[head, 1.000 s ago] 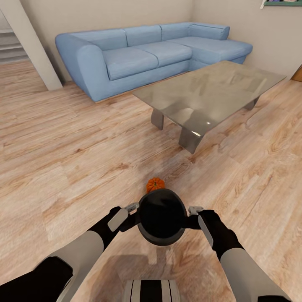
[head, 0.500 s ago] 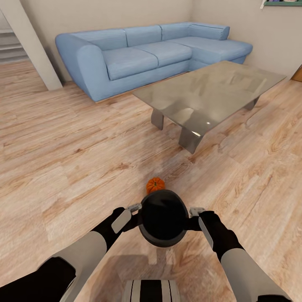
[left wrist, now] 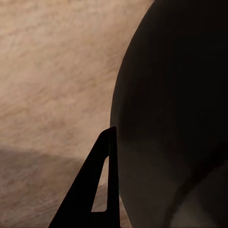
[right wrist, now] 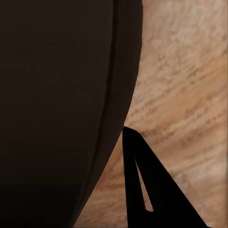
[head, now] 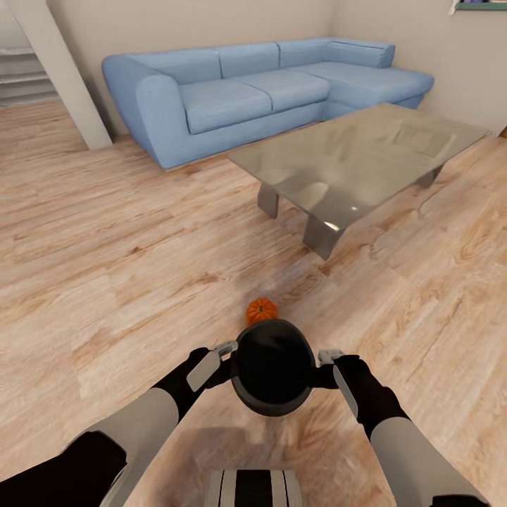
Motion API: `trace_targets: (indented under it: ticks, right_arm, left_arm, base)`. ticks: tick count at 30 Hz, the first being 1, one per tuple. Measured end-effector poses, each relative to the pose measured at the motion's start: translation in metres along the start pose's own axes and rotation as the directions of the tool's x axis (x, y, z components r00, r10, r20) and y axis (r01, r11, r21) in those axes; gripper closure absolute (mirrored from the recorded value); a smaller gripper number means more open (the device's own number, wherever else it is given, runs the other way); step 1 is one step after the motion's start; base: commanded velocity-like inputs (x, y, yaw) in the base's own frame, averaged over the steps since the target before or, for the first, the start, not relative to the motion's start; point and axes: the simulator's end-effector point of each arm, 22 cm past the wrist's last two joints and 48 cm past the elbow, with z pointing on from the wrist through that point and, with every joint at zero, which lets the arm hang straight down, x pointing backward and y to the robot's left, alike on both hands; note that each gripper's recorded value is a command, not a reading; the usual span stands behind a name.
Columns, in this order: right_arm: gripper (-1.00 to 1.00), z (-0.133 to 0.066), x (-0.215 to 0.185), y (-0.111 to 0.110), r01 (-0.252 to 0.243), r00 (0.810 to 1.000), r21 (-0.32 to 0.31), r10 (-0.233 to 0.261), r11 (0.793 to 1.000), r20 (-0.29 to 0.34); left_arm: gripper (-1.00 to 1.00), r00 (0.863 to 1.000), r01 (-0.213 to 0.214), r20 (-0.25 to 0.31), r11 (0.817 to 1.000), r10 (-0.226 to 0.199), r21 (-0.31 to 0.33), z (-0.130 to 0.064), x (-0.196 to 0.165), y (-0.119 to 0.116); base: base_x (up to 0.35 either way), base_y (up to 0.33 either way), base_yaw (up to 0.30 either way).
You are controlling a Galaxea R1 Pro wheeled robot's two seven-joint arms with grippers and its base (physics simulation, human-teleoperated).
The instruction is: Place each of the two pumpkins and all three candles from the living room inside a cabinet in the living room (use any cabinet), then make sure every cabinet is closed, and position the cauldron so it is next to a table in the living room.
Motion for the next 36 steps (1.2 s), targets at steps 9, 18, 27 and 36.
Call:
trace_targets:
  ticks: [9,18,27,36]
  right_arm:
    - [1.0,0.001,-0.001,0.008,0.005,1.0,-0.005,-0.005,1.0,0.001]
    - [1.0,0.0,-0.001,0.001,-0.002,1.0,-0.004,0.002,1.0,0.002]
    - [1.0,-0.003,-0.006,0.0,0.006,1.0,0.0,-0.006,1.0,0.015]
    - [1.0,-0.006,-0.013,0.0,0.01,0.999,0.003,-0.01,1.0,0.032]
  left_arm:
    - [1.0,1.0,-0.002,-0.002,1.0,0.002,-0.012,0.001,-0.002,0.009]
    - [1.0,1.0,0.002,-0.002,1.0,-0.002,-0.003,0.001,0.0,0.003]
    - [1.0,1.0,0.001,0.007,1.0,-0.001,0.003,-0.001,-0.003,0.0]
    - [1.0,1.0,-0.003,0.021,1.0,0.003,0.012,-0.004,-0.009,-0.004]
  base:
    - [0.0,-0.29,0.287]
    - [0.0,-0.135,0.094]
    - [0.0,-0.001,0.0]
    - [-0.025,-0.048,-0.023]
